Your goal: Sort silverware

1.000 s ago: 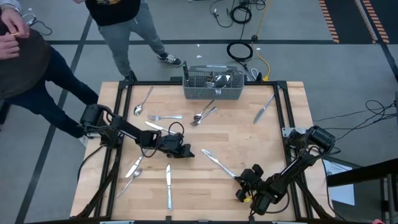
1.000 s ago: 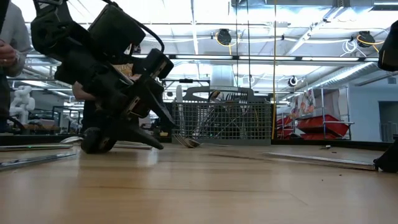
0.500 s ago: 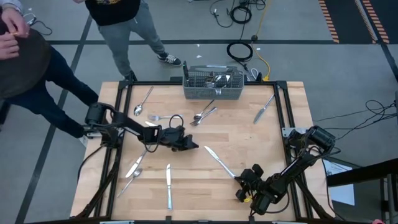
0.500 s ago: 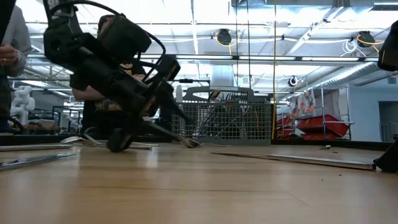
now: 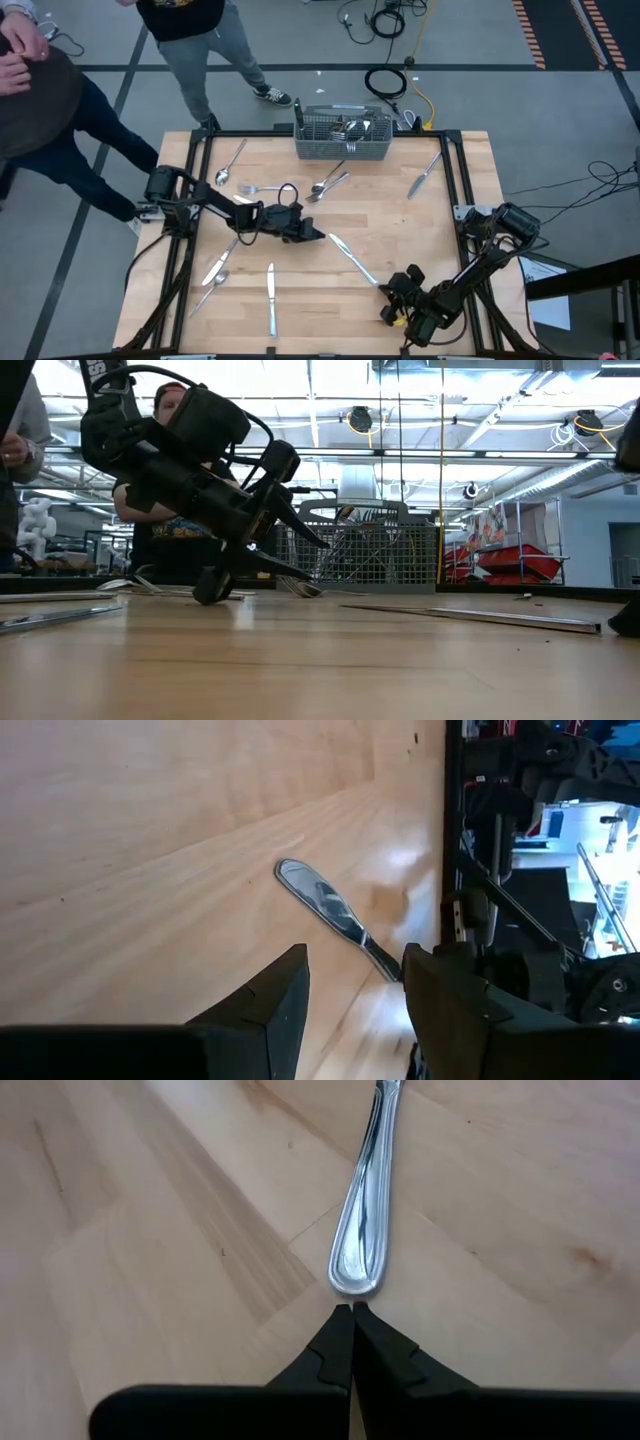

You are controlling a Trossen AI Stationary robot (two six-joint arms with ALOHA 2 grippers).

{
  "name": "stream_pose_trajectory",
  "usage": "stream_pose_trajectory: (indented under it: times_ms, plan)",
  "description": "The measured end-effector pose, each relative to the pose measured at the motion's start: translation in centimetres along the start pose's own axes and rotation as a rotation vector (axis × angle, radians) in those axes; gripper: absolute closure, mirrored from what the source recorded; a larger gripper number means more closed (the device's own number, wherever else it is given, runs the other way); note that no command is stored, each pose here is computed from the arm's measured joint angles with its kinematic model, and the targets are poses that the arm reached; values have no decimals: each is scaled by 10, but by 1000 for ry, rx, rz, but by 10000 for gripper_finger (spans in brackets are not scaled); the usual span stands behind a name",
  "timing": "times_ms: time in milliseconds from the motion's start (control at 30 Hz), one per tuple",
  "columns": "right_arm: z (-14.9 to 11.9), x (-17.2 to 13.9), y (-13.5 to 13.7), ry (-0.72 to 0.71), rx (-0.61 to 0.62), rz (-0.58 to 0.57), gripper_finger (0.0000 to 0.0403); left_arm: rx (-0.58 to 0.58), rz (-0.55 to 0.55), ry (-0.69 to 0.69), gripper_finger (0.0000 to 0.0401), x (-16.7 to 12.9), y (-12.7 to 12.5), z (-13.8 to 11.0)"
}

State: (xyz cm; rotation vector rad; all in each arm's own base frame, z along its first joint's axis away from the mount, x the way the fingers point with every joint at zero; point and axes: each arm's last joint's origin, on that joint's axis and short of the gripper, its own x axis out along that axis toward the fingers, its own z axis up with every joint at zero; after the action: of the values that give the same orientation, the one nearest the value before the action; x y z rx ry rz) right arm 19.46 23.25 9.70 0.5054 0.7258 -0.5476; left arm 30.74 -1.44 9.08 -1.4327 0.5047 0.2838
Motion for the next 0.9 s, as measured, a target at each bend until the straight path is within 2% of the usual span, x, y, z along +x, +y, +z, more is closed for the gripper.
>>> stream_pose_trajectory:
  times_ms: [133,300,600,900]
  plan:
    - [20,-24,18,4,-42,-2,403,7,-45,3,234,0,-3,0]
    - [48,-38,28,-123,-143,-55,403,15,-59,4,234,0,-5,0]
    - [34,-10,4,-124,-48,-16,403,34,-62,11,234,0,-5,0]
    - [30,-3,1,-102,-25,21,403,34,-62,11,234,0,-5,0]
